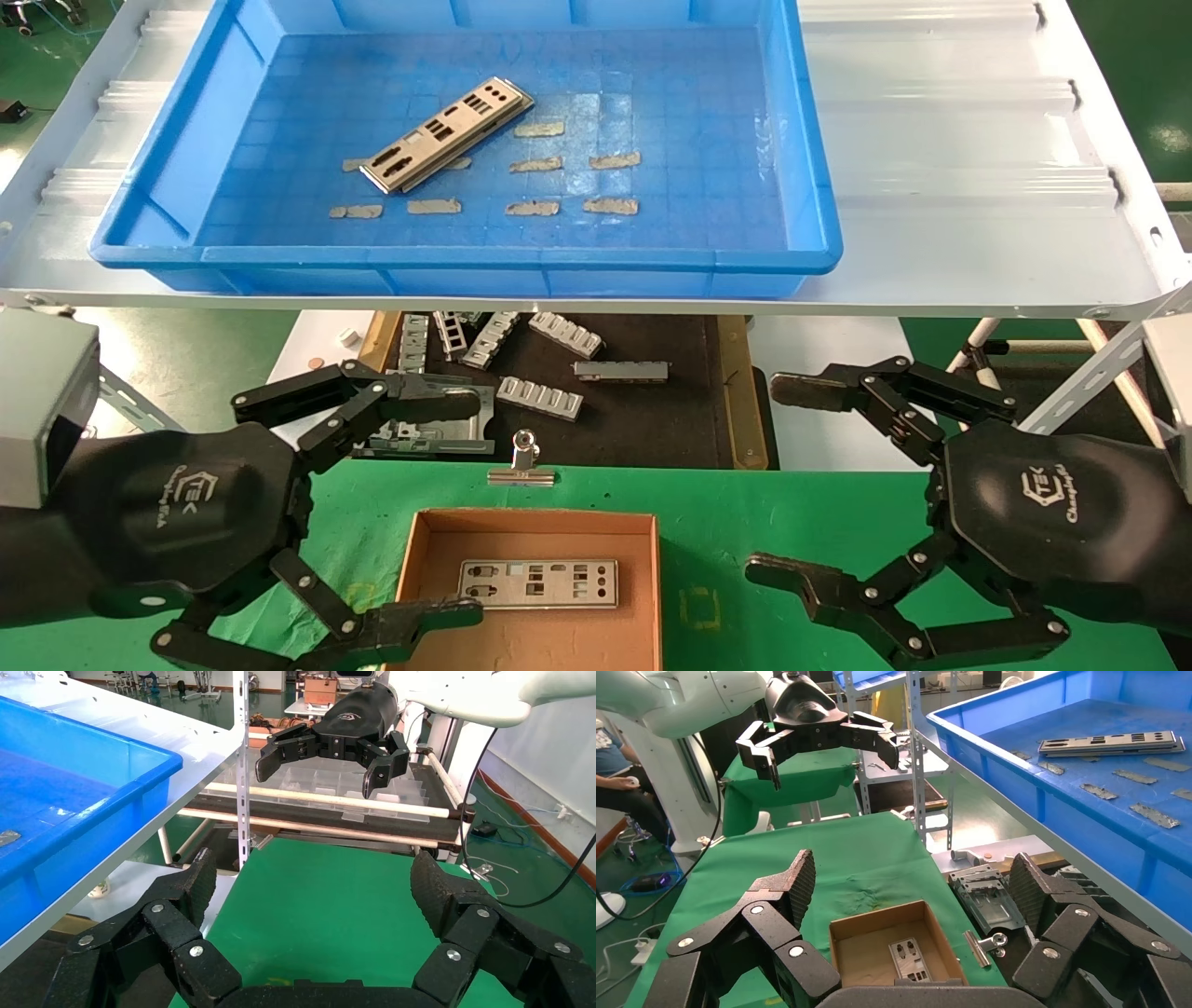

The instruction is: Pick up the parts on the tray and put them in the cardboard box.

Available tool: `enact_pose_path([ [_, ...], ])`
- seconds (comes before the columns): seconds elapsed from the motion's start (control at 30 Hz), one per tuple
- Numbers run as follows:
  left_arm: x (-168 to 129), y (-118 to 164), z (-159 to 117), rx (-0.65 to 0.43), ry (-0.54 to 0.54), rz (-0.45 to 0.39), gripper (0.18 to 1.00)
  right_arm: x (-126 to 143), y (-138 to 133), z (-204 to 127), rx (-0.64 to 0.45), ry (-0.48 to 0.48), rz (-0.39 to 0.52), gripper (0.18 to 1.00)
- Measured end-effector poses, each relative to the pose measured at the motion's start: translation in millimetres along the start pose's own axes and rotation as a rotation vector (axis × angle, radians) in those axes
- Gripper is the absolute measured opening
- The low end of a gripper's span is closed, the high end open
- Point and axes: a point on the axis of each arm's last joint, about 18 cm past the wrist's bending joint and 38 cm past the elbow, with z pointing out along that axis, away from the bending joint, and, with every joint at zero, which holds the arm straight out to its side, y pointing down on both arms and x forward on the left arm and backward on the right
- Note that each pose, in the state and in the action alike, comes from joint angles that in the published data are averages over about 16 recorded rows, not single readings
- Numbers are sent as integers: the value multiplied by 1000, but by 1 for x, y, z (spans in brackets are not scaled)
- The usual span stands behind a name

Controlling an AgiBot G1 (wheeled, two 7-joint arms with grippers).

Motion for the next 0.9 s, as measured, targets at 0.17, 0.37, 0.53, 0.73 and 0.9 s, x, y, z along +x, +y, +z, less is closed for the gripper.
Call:
enact_pose_path([
  [0.17,0,0,0,0,0,0,1001,0,0,0,0,0,0,1001],
  [0.37,0,0,0,0,0,0,1001,0,0,0,0,0,0,1001],
  [0.53,0,0,0,0,0,0,1001,0,0,0,0,0,0,1001],
  [0.73,0,0,0,0,0,0,1001,0,0,0,0,0,0,1001],
  [0.9,0,0,0,0,0,0,1001,0,0,0,0,0,0,1001],
])
